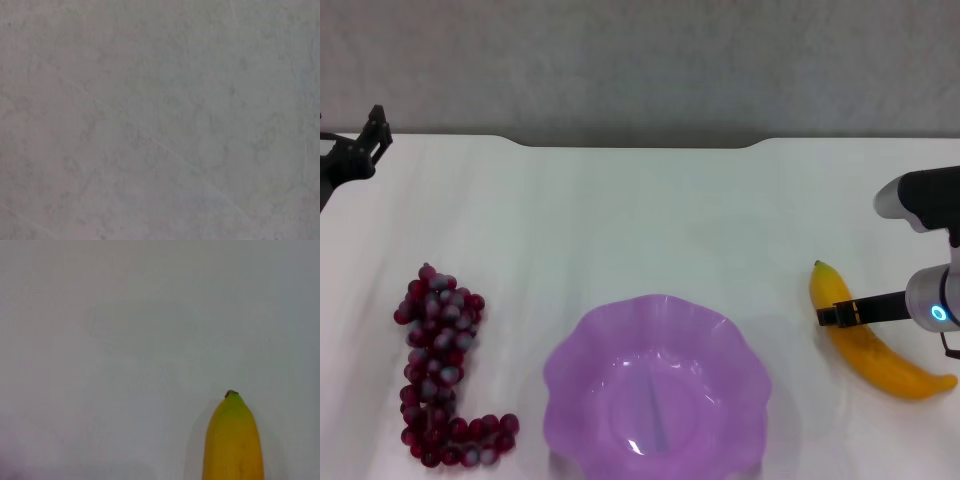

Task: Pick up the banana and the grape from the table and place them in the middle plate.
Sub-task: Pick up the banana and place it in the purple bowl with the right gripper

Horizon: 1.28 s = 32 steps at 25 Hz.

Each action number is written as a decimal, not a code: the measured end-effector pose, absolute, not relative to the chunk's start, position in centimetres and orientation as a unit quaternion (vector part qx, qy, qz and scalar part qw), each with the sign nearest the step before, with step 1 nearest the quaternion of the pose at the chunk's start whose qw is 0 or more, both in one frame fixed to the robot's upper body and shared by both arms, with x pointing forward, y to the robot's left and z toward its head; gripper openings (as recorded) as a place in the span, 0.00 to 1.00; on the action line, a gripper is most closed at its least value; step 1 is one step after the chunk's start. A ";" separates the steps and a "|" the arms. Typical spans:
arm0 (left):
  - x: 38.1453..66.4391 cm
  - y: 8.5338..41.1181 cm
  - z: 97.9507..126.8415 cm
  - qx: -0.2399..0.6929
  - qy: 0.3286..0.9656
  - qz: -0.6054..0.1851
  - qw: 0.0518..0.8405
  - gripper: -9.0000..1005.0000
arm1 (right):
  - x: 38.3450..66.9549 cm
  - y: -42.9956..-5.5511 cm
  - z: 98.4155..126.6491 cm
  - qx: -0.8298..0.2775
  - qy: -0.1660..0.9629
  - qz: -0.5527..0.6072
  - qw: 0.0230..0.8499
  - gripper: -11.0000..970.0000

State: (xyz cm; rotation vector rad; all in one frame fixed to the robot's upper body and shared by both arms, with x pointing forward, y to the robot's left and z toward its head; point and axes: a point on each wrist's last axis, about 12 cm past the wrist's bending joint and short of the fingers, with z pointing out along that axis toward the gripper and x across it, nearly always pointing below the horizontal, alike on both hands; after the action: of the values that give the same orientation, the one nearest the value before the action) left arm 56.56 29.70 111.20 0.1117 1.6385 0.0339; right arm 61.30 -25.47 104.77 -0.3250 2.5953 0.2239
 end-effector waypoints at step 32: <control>56.2 30.3 111.0 0.044 0.734 0.021 0.678 0.72 | 53.6 -14.3 115.0 -0.486 0.793 0.126 0.345 0.53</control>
State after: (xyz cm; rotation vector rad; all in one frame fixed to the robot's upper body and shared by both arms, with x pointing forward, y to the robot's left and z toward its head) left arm 56.25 30.32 110.95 0.0979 1.6490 0.0476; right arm 53.61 -14.27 114.96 -1.2608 2.0586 0.3278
